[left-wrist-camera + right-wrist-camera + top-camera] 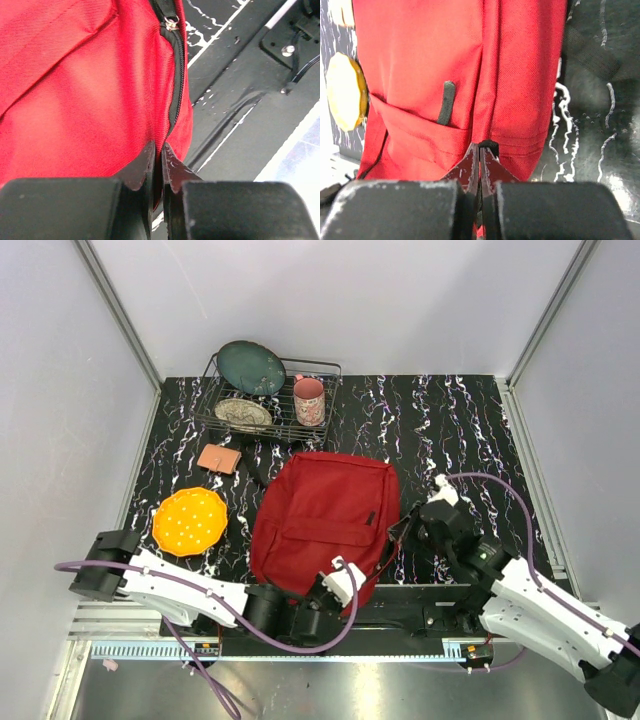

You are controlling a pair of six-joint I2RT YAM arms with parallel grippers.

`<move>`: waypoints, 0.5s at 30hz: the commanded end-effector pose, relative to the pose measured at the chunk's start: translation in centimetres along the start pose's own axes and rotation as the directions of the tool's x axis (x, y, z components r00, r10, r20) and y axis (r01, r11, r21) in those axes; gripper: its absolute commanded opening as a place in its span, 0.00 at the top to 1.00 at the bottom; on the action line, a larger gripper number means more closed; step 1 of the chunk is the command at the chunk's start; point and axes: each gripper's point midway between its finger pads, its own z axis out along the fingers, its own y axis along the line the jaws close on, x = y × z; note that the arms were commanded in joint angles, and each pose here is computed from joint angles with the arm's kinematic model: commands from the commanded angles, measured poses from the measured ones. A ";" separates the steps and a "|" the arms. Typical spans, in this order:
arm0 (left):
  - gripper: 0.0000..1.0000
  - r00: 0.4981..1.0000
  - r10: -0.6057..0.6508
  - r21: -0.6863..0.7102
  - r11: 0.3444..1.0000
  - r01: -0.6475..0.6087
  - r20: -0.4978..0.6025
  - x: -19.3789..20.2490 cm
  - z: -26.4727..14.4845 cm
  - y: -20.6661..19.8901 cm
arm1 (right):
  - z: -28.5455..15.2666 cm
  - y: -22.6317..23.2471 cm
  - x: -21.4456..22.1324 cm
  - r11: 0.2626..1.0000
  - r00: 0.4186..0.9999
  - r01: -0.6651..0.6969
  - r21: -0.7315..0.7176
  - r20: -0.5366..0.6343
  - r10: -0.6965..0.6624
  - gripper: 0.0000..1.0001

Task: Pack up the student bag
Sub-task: Zip the student bag at the center of the board.

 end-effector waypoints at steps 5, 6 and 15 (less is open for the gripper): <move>1.00 0.996 -0.031 -0.062 0.997 0.036 0.080 -3.6 -2.6 2.1 | -2.0 4.7 -0.9 0.982 0.999 -0.010 -0.191 -0.036 0.003 1.00; 1.00 0.997 -0.030 -0.055 0.998 0.034 0.072 -3.4 -2.6 1.9 | -2.4 4.9 -1.1 0.980 0.999 -0.016 -0.200 -0.034 0.009 1.00; 1.00 0.999 0.011 -0.014 1.000 -0.011 0.033 -2.2 -1.5 0.3 | -3.5 1.0 -0.6 0.995 0.994 -0.098 0.013 -0.057 0.098 0.36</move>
